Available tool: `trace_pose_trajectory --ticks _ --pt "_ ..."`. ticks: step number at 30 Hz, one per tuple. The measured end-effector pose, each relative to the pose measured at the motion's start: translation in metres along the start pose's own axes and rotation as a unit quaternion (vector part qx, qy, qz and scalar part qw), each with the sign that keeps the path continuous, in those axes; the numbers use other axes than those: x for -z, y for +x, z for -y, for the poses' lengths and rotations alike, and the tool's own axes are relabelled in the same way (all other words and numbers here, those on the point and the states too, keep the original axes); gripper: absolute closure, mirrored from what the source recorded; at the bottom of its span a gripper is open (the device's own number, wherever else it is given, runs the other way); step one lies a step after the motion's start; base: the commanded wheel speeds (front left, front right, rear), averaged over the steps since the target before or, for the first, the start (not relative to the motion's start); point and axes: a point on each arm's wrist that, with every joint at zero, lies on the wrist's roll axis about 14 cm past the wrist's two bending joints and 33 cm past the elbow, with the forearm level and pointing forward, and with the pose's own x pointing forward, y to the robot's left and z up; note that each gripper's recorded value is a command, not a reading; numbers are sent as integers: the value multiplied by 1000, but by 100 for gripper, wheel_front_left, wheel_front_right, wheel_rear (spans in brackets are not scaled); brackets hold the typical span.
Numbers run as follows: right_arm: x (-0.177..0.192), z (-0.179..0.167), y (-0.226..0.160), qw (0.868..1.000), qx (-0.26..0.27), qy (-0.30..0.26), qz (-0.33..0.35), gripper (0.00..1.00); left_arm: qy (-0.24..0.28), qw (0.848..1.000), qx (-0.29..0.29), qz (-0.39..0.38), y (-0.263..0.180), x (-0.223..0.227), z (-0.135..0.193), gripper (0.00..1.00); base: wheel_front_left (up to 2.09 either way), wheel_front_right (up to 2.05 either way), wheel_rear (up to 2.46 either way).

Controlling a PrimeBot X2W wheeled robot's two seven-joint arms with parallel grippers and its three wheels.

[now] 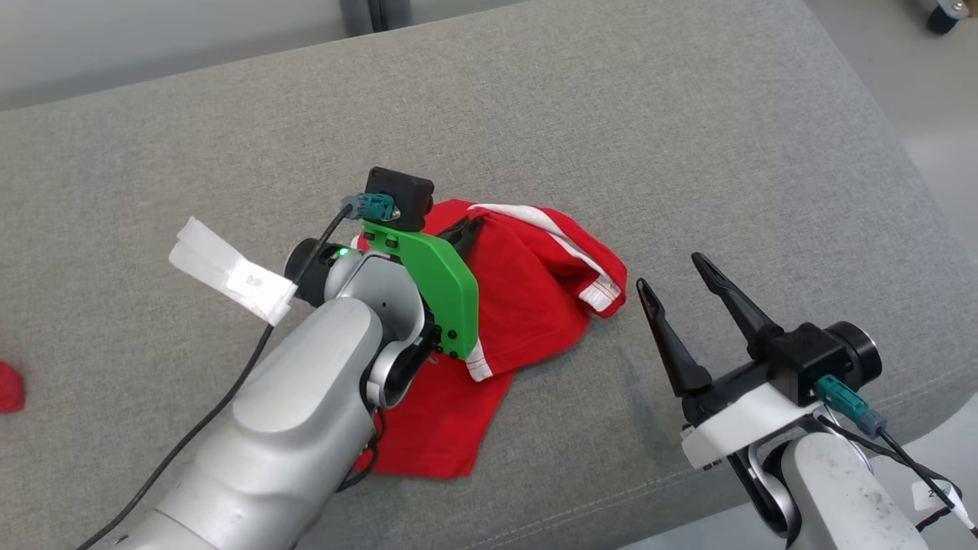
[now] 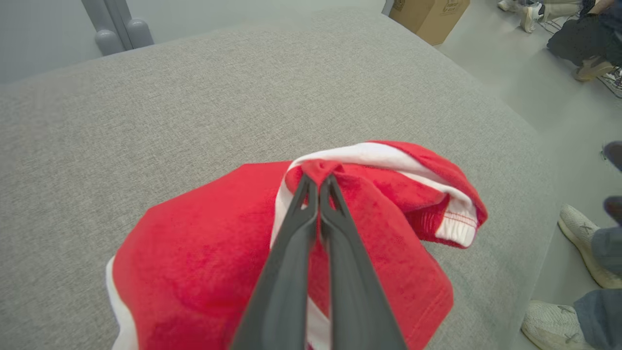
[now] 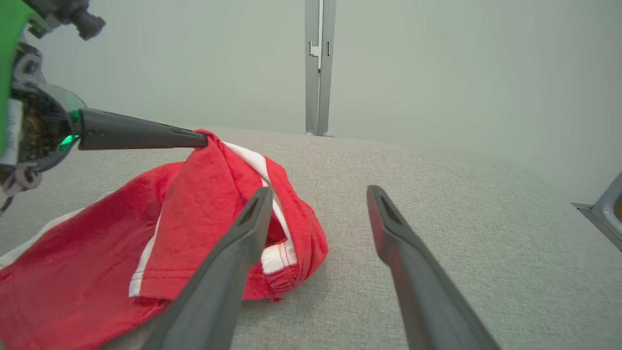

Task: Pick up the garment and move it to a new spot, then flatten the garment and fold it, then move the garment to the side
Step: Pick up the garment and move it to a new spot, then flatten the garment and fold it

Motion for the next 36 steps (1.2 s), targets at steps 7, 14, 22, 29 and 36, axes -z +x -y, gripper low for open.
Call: trace_pose_trajectory --ticks 7,14,22,29,36 --pt "26 -4 -7 999 -1 24 -39 0 -29 999 10 15 3 -2 3 0 0 0 0" --pt "38 -13 -4 997 -6 47 -56 0 -45 998 22 44 -5 -16 6 0 0 0 0" --pt "58 -21 -12 994 -9 72 -86 0 -160 986 -17 38 -36 33 -2 0 0 0 0" --pt "59 -32 -7 992 -22 86 -87 0 -204 977 -59 8 -58 74 -11 0 0 0 0" --pt "58 -51 -3 991 -50 92 -86 0 -231 972 -45 12 -59 73 -2 0 0 0 0"
